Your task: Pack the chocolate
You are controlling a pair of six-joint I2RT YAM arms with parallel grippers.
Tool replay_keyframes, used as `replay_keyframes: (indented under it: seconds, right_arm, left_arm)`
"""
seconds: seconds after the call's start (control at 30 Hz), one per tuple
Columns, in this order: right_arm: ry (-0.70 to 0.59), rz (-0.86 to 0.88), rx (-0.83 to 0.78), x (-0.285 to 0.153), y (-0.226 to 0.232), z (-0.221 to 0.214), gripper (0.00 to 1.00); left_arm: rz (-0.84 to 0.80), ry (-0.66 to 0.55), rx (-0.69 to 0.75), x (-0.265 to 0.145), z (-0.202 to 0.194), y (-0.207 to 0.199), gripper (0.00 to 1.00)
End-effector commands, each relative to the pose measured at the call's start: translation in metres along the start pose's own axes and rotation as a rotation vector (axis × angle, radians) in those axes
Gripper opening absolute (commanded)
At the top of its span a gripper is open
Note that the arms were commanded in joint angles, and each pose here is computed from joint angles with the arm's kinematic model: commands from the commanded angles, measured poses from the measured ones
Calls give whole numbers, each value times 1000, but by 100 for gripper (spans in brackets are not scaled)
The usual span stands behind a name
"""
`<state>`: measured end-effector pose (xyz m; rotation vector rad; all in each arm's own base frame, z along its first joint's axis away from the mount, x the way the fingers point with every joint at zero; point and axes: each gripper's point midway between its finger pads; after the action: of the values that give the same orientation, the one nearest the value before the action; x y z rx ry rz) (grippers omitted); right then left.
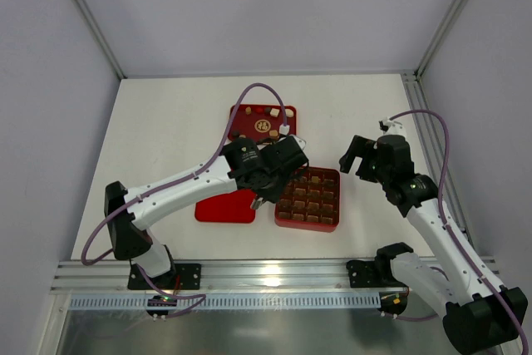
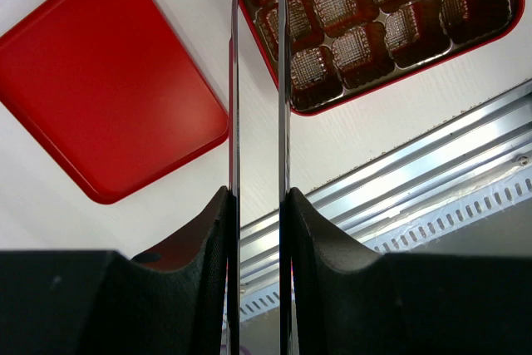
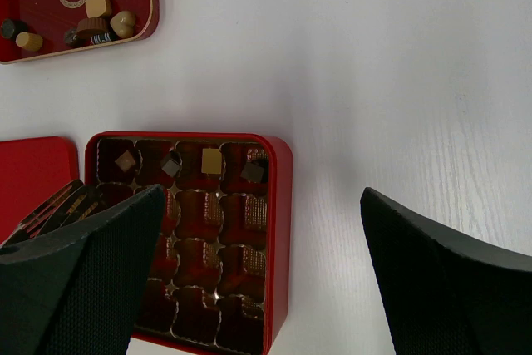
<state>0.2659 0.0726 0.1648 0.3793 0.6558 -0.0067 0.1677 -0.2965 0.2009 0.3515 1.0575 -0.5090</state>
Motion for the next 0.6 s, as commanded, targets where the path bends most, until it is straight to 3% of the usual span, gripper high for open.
replay_keyframes:
  seconds: [0.0,0.57]
  right_arm:
    - [-25,-6,11,4,0,5,100]
    - [-16,-3,18,8,-1,0,100]
  left_arm:
    - [-17,-72,-29,-10,11,-4,28]
    - [-19,-44,-7,1,1,-10,33]
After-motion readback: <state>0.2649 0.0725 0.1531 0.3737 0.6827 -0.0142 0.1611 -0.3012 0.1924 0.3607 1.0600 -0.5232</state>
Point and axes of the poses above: each gripper's point midway between its finger pads, its own x axis out along the fingers, its own y axis along the line the jaws close on, z = x × y, and after that the axes turned 2 degrees about x, right-handed
